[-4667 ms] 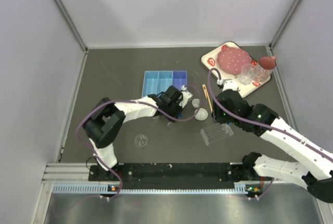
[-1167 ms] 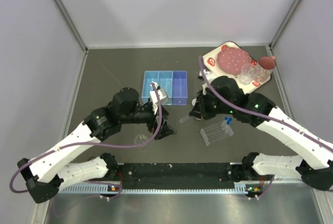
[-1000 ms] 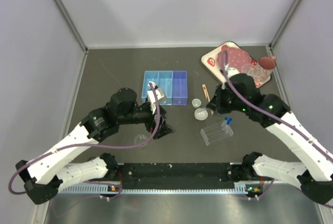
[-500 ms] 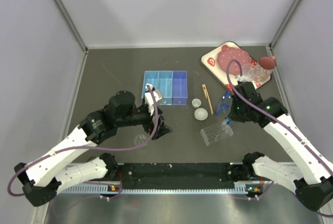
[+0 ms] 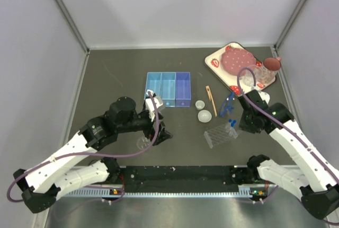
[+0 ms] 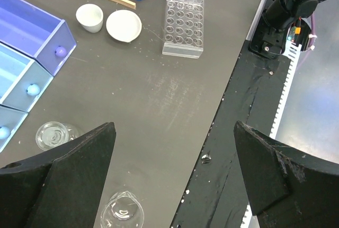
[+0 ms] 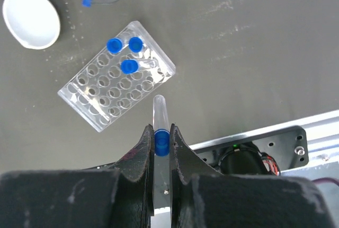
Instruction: Organize the chemistry lab equipment
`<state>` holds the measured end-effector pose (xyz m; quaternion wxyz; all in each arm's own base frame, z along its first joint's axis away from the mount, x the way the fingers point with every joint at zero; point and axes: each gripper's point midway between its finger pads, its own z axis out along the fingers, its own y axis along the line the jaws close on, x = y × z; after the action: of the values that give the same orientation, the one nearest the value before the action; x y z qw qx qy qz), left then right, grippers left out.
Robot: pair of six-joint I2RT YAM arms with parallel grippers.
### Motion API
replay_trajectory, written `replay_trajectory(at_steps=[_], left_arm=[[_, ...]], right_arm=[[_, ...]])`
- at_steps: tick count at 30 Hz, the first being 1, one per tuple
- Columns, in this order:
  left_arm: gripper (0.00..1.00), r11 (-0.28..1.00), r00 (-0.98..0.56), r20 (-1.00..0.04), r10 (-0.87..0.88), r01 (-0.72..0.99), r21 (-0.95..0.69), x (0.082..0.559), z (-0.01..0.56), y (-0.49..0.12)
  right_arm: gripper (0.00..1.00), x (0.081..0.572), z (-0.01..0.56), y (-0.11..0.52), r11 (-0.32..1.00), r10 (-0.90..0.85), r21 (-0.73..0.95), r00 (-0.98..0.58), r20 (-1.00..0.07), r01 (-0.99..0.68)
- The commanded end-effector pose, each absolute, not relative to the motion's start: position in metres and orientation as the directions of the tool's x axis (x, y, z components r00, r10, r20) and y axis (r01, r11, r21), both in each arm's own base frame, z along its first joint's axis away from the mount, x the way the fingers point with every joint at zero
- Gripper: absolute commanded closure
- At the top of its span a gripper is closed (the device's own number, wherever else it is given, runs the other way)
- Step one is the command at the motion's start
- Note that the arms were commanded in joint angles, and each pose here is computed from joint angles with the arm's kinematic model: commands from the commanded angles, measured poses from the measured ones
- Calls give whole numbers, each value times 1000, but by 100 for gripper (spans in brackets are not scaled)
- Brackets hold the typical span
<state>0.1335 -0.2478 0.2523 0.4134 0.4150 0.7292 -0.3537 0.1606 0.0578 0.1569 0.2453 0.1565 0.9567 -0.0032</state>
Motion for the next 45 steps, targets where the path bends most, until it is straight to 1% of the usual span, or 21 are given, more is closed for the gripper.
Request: replay_trajectory(at_steps=[1,5,11,23,45], left_arm=[[1,391,-270,-920,284,909,-146,133,260,-249],[1,377,-274,-920,281,913,-156,131,258,-250],[1,365,-275,-919,281,917,-163,128,256,-251],[1,370,-277,-918,284,915,-162,129,253,-250],[1,381,-279,-915,290,911,-158,131,249,-250]], right_arm=[[100,154,156,39,917,358,20,-796,-488,399],[100,155,148,39,904,378,4,-796,-473,427],[100,167,139,48,903,392,35,-787,-477,429],[100,186,123,64,925,355,45,-813,-461,378],[100,179,117,54,925,336,0,-817,-468,380]])
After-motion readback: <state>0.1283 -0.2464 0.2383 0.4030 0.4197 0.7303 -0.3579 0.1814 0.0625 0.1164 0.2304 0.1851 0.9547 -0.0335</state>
